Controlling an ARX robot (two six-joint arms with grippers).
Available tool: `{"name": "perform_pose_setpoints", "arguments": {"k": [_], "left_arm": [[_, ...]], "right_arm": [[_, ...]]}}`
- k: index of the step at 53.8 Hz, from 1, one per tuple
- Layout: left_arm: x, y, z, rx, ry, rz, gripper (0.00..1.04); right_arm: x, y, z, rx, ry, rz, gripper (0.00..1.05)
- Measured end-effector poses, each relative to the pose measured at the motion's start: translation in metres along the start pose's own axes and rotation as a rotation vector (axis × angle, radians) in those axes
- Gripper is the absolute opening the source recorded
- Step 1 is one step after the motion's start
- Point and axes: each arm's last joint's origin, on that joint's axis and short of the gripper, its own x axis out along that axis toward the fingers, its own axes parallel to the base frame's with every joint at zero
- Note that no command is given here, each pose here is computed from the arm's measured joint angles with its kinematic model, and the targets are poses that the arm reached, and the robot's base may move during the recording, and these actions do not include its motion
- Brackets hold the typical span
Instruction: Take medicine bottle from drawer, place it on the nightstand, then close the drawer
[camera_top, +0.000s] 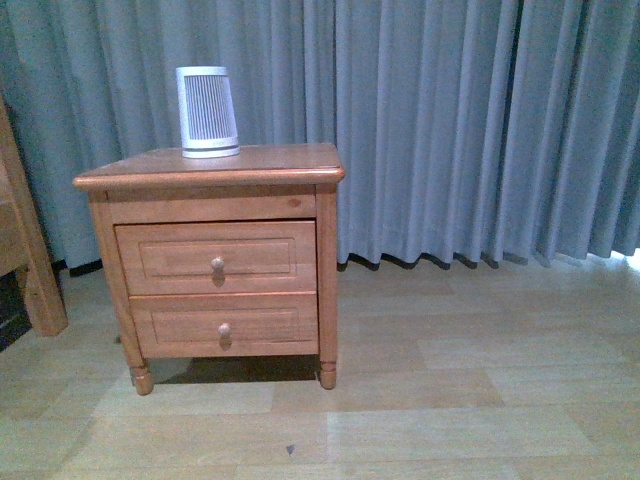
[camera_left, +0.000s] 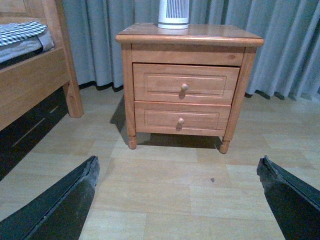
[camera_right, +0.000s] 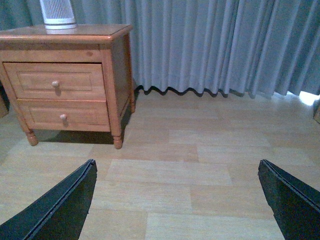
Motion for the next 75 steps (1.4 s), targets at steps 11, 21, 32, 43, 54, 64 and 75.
{"name": "perform_pose_setpoints", "arguments": {"k": [11, 21, 32, 43, 54, 64, 75], "left_arm": [[0.0, 0.0, 0.0, 0.0, 0.0, 0.0, 0.98], [0.0, 0.0, -0.0001, 0.0, 0.0, 0.0, 0.98], [0.0, 0.0, -0.0001, 0.0, 0.0, 0.0, 0.98], [0.0, 0.0, 0.0, 0.0, 0.0, 0.0, 0.98], [0.0, 0.0, -0.0001, 0.0, 0.0, 0.0, 0.98], [0.0, 0.0, -0.0001, 0.0, 0.0, 0.0, 0.98], [0.0, 0.0, -0.0001, 0.0, 0.0, 0.0, 0.98]], "right_arm": [[0.0, 0.0, 0.0, 0.0, 0.0, 0.0, 0.98], [0.0, 0.0, 0.0, 0.0, 0.0, 0.0, 0.98], [0.0, 0.0, 0.0, 0.0, 0.0, 0.0, 0.98], [0.0, 0.0, 0.0, 0.0, 0.0, 0.0, 0.98], [0.0, 0.0, 0.0, 0.0, 0.0, 0.0, 0.98], [0.0, 0.0, 0.0, 0.0, 0.0, 0.0, 0.98], [0.0, 0.0, 0.0, 0.0, 0.0, 0.0, 0.98]]}}
